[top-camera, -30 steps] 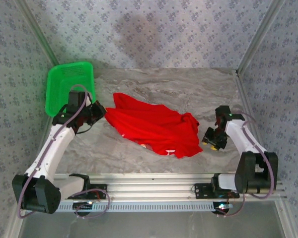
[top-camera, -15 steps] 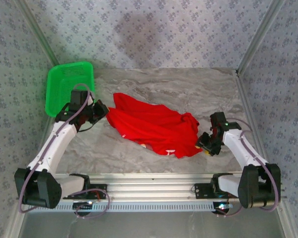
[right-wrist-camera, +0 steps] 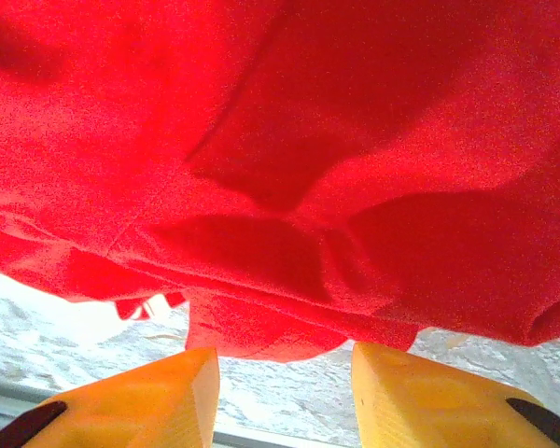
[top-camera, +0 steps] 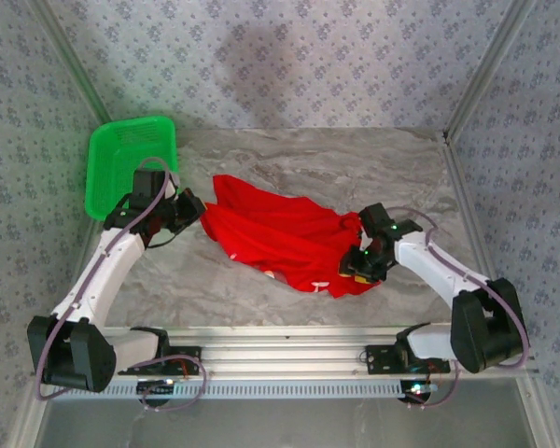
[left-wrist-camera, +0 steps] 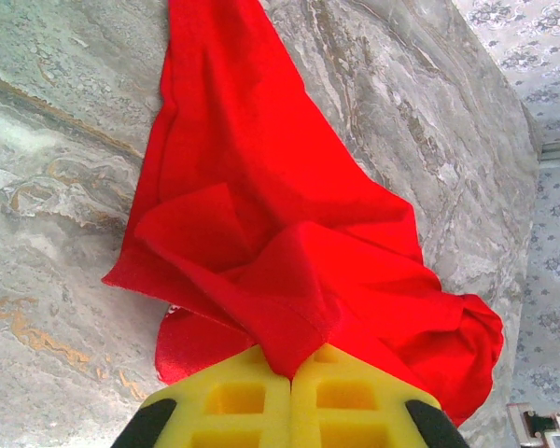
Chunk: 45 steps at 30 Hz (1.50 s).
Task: Fold and stack the t-shirts
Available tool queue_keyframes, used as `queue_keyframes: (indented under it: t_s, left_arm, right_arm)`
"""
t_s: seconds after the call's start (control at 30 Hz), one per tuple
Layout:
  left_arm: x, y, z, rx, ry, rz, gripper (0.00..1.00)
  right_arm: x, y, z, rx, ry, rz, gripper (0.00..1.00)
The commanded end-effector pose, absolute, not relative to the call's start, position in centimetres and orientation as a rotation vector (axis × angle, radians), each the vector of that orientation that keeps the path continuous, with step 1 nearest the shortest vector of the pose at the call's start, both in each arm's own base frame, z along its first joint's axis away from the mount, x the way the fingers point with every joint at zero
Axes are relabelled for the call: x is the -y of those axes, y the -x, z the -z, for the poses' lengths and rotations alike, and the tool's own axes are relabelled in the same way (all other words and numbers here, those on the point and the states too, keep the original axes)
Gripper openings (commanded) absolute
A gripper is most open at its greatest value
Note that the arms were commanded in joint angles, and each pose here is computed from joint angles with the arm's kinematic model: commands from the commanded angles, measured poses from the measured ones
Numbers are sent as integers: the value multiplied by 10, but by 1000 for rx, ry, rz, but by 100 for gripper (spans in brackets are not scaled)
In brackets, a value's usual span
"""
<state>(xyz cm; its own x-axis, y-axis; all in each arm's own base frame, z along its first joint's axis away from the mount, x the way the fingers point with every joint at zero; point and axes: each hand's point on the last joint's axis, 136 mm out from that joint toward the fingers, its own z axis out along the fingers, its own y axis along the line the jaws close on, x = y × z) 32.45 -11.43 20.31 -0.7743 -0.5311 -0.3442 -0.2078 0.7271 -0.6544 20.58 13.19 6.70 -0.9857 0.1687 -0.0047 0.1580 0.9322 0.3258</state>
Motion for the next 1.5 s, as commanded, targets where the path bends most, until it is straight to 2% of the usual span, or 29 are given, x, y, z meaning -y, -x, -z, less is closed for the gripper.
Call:
queue_keyframes:
  t_s: [0.0, 0.47, 0.6, 0.77, 1.03, 1.47]
  left_arm:
    - [117, -330, -217, -2366, 528, 858, 0]
    - [113, -323, -215, -2366, 534, 838, 0]
    - [112, -323, -215, -2367, 533, 833, 0]
    - [111, -323, -217, -2363, 530, 830, 0]
    - [116, -331, -235, -2331, 509, 858, 0]
    - [134, -370, -309, -2210, 384, 927, 0]
  right_arm:
    - [-113, -197, -60, -3137, -136, -233, 43]
    - [-123, -200, -40, -3178, 126, 1, 39]
    - [-117, -200, -34, -3195, 146, 87, 28]
    - [-108, -209, -47, -3141, 84, 140, 0]
    - [-93, -235, -113, -2992, 85, 108, 0]
    - [-35, -289, -228, -2715, 32, 114, 0]
